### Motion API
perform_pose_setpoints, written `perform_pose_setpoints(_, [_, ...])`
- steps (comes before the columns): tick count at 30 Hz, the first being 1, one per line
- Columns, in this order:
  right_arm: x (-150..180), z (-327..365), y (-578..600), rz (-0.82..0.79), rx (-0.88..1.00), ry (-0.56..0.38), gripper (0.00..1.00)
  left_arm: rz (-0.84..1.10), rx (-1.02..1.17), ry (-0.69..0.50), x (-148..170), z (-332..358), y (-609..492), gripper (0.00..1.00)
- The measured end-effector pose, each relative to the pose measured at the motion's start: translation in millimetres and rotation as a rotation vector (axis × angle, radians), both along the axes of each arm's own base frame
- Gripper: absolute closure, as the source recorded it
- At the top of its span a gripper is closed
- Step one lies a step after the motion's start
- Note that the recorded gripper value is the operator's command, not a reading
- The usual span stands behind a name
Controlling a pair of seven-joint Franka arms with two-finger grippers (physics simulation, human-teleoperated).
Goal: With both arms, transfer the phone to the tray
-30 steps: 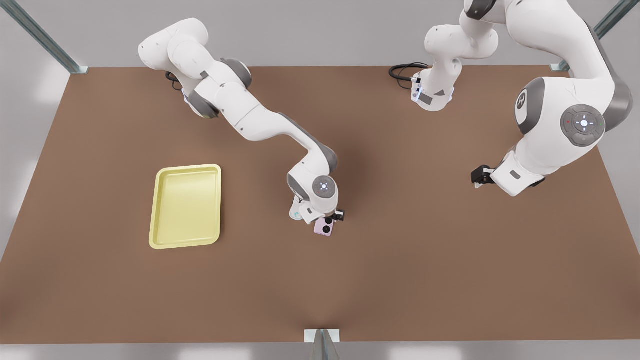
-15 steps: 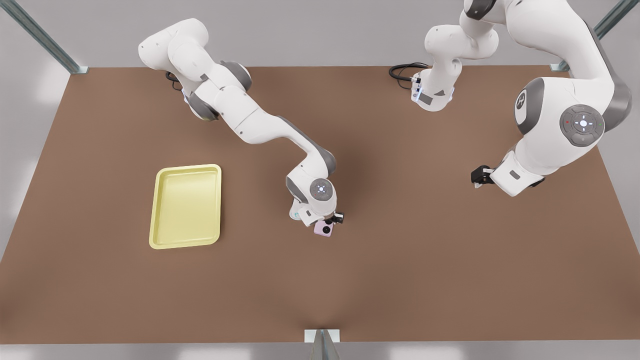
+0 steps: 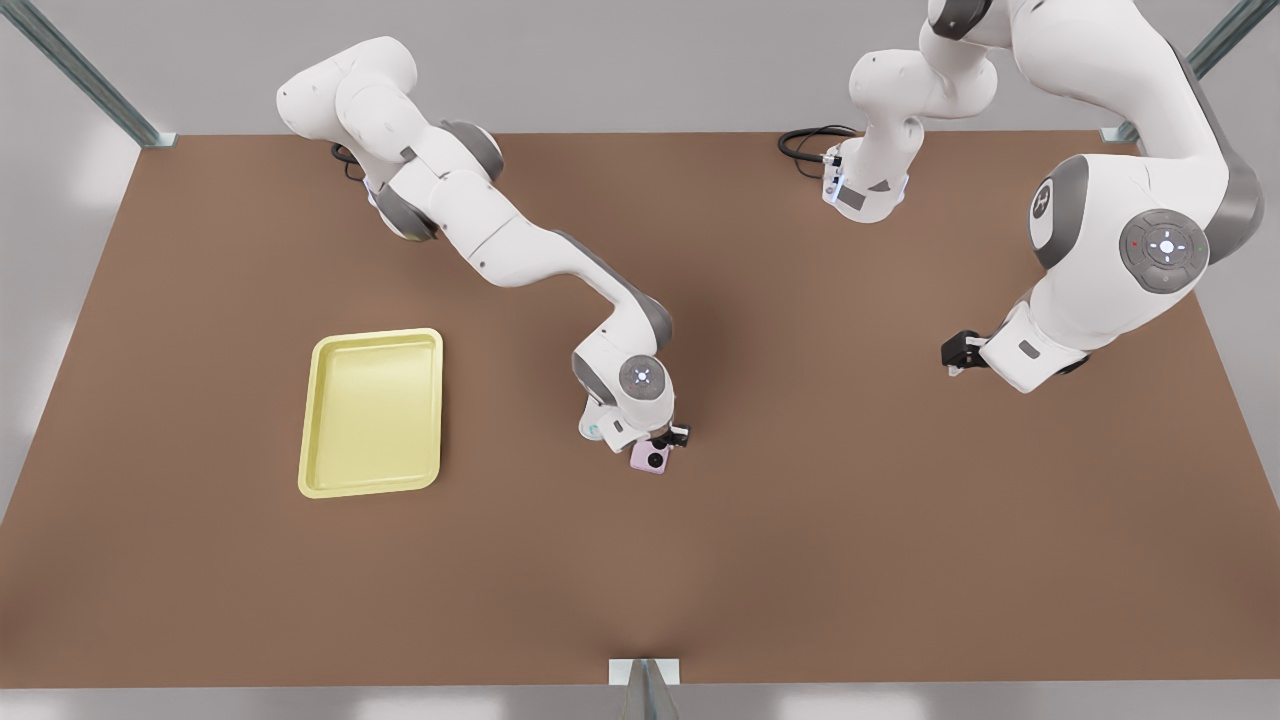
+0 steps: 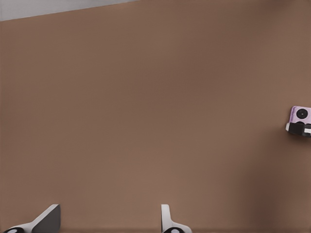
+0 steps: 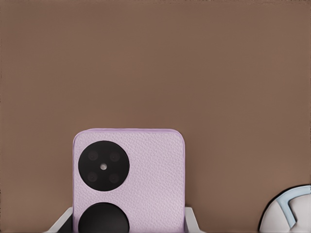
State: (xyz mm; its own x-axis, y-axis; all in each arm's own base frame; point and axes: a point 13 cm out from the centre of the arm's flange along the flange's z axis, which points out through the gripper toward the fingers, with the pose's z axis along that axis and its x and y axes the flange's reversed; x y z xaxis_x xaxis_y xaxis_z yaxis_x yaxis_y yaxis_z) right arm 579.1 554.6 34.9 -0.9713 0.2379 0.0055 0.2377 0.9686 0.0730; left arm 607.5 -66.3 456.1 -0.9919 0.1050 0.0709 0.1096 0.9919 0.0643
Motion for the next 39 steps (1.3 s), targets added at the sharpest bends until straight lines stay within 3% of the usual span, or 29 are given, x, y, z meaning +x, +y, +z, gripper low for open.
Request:
perform_pose_setpoints(6, [6.9,24.6,-6.7,-0.001,-0.003,-0.013,0.29,-0.001,0.000,0.000,-0.1,0.0,-0.8,0.00])
perform_pose_setpoints(10, [32.9,65.6,-45.2,-0.033,-0.008,-0.018,0.29,-0.004,-0.001,0.000,-0.4,0.0,-3.1,0.00])
perform_pose_setpoints(15, [55.0,80.3,-165.1,-0.089,-0.061,0.056,0.29,-0.006,-0.002,0.000,-0.7,0.0,-5.6,0.00])
perform_pose_setpoints(21, [15.2,65.9,-349.3,-0.123,-0.102,0.175,0.28,-0.011,-0.002,0.001,-1.6,-0.1,-11.1,0.00])
perform_pose_setpoints(25, [23.5,87.5,-423.6,-0.095,-0.076,0.141,0.28,-0.013,-0.003,0.001,-2.1,-0.1,-14.0,0.00])
perform_pose_setpoints(29, [6.6,68.4,-481.6,-0.043,-0.068,0.176,0.28,-0.012,-0.003,0.001,-2.2,-0.1,-14.7,0.00])
perform_pose_setpoints(31, [-6.4,55.8,-494.5,0.002,-0.064,0.202,0.15,-0.011,-0.003,0.001,-2.2,-0.1,-14.8,0.00])
perform_pose_setpoints(32, [-9.3,53.1,-496.3,0.028,-0.063,0.206,0.00,-0.010,-0.003,0.001,-2.2,-0.1,-14.8,0.00])
perform_pose_setpoints(37, [-13.4,55.1,-490.3,0.158,-0.057,0.202,0.00,-0.009,-0.003,0.000,-2.5,0.5,-15.7,0.00])
perform_pose_setpoints(39, [10.9,93.3,-464.0,0.229,-0.046,0.135,0.00,-0.009,-0.003,-0.001,-2.8,1.4,-15.7,0.00])
